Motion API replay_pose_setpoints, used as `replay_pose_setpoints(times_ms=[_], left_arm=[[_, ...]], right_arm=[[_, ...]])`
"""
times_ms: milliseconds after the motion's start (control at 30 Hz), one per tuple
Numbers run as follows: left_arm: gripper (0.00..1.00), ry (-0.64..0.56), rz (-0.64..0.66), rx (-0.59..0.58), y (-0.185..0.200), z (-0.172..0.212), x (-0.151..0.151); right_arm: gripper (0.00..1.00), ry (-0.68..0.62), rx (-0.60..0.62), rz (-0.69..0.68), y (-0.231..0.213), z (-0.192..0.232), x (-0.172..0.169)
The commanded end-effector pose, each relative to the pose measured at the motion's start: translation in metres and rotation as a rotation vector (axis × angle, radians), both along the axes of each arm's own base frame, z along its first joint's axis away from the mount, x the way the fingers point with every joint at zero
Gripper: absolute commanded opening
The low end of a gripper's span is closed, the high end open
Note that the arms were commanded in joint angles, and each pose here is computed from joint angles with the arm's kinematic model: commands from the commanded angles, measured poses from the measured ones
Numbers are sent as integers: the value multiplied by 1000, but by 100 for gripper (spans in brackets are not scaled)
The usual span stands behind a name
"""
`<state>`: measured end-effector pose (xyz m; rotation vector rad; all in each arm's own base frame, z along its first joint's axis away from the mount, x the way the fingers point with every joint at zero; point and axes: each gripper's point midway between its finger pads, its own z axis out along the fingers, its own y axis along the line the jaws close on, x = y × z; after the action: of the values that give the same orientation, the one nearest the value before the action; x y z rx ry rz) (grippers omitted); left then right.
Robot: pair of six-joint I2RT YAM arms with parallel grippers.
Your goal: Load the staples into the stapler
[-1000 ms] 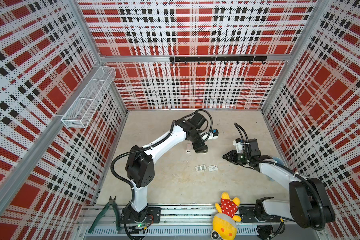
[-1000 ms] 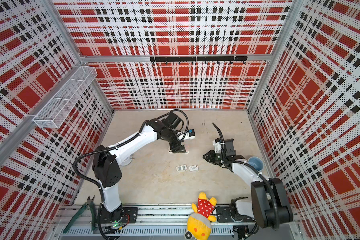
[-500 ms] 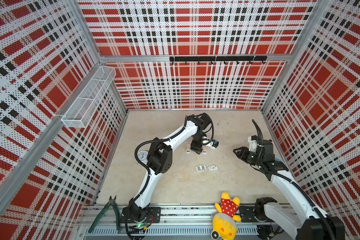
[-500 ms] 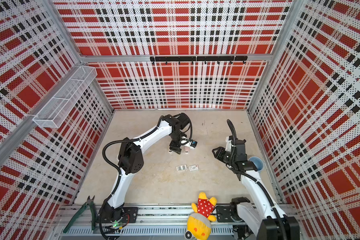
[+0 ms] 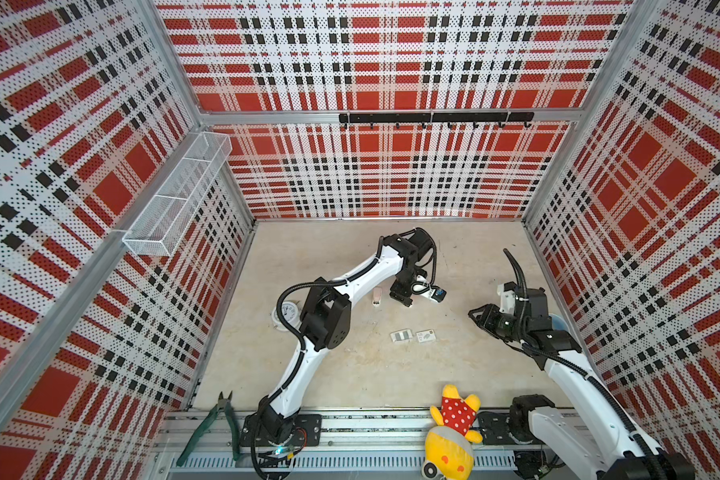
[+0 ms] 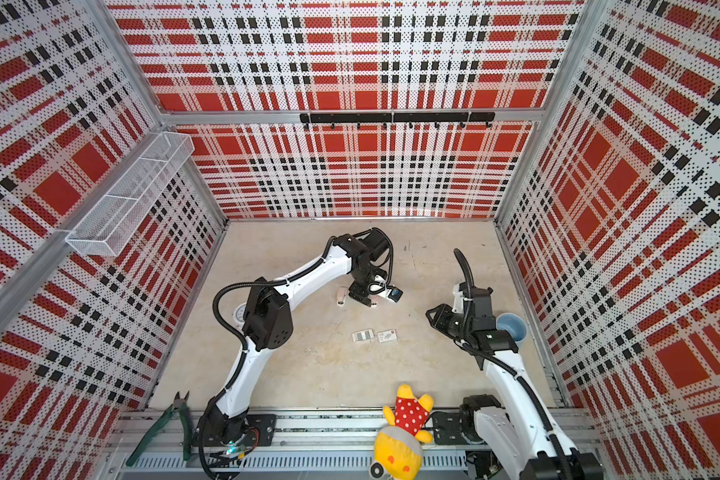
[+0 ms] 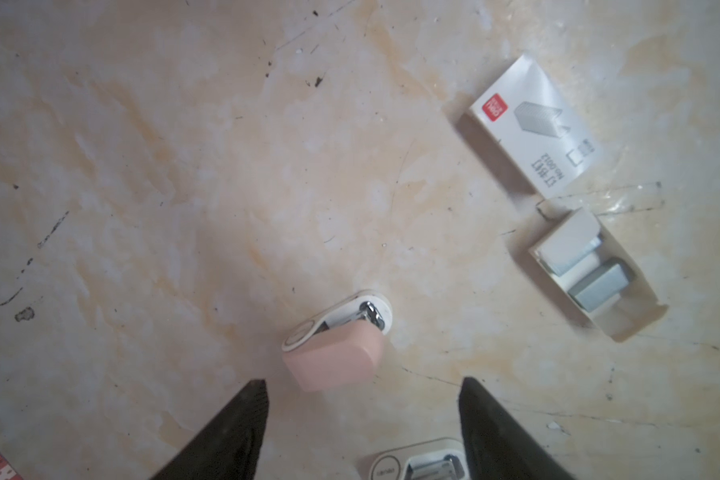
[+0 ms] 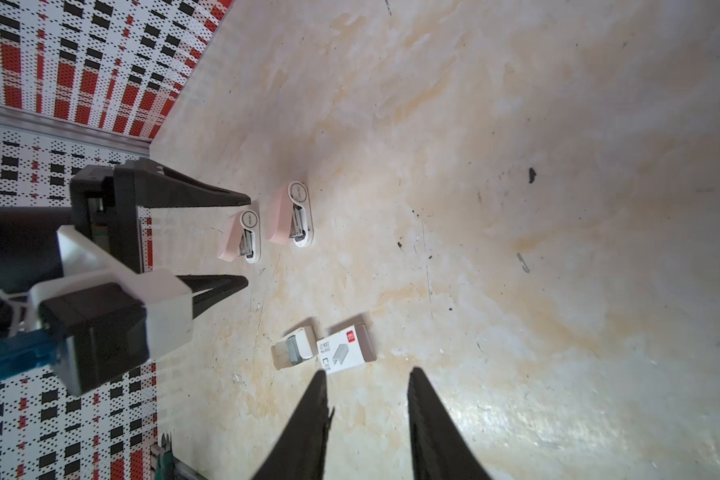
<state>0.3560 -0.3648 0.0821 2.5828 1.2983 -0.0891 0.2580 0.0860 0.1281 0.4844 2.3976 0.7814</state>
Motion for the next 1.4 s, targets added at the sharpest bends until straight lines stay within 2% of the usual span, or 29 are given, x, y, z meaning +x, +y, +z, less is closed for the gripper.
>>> replay_pose_setpoints(times_ms=[0, 233, 567, 833, 1067, 1367], left_arm=[[73, -72, -255, 72, 3, -18, 6], [68, -63, -260, 119, 9, -38, 11], [63, -99, -230, 90, 8, -34, 26], [49, -110, -236, 127, 19, -39, 28], [47, -115, -226, 134, 22, -41, 30], [32, -116, -196, 117, 20, -35, 30]], right_arm=[[34, -8, -2, -12, -2, 2, -2], [34, -7, -11, -4, -2, 6, -3], [33, 0, -17, -7, -4, 2, 1], [32, 6, -10, -12, -4, -4, 1], [32, 9, -7, -13, -4, -6, 1], [32, 13, 0, -12, -3, -9, 4]])
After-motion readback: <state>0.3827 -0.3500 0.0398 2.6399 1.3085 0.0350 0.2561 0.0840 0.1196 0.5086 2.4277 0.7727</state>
